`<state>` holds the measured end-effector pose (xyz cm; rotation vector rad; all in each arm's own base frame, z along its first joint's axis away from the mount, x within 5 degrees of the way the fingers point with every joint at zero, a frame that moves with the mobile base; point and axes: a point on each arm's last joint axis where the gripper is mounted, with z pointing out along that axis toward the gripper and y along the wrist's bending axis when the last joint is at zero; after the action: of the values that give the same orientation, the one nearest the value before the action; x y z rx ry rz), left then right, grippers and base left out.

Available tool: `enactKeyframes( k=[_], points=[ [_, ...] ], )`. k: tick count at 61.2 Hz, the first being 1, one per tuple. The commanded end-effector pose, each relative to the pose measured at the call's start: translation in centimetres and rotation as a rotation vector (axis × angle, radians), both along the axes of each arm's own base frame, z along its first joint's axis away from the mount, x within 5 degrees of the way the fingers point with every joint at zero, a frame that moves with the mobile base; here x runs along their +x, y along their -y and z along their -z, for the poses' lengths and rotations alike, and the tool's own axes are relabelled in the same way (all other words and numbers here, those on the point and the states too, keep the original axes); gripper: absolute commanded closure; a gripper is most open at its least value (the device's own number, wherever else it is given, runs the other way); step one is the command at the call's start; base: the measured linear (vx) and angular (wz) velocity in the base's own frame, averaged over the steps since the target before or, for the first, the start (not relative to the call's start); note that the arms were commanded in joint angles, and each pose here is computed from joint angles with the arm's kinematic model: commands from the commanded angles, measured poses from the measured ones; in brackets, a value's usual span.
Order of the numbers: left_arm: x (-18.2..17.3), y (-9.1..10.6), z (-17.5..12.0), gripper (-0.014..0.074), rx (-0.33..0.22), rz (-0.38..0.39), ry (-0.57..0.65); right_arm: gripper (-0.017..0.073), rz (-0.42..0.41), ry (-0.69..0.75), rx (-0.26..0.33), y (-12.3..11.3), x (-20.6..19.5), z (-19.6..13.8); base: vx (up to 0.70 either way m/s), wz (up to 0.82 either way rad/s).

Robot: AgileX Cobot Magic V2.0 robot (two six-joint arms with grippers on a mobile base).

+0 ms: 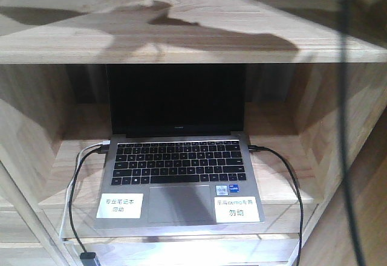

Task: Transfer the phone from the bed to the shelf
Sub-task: 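Raise the right gripper with the phone up onto the upper shelf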

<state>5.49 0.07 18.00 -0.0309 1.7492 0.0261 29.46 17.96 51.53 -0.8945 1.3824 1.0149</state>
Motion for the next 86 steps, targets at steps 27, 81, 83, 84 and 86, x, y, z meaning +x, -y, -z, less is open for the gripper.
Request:
enactKeyframes(
  k=[27,81,83,84,86],
  points=[
    [0.1,0.0,-0.5,0.0593,-0.009,-0.004,0.067,0.0564,0.079,-0.046,0.060,-4.9,5.7,3.6,0.00,0.00],
    [0.1,0.0,-0.5,0.0593,-0.009,-0.004,0.067,0.0502,0.135,-0.043,-0.006,-6.0,9.1,7.6,0.00,0.00],
    [0.1,0.0,-0.5,0.0593,-0.009,-0.004,0.067,0.0481,0.135,-0.045,-0.005,-6.0,9.1,7.6,0.00,0.00],
    [0.1,0.0,-0.5,0.0593,-0.009,-0.004,0.067,0.0471,0.135,-0.045,-0.005,-6.0,9.1,7.6,0.00,0.00],
    [0.1,0.0,-0.5,0.0593,-0.009,-0.004,0.067,0.0449,0.135,-0.045,-0.005,-6.0,9.1,7.6,0.00,0.00]
  ],
)
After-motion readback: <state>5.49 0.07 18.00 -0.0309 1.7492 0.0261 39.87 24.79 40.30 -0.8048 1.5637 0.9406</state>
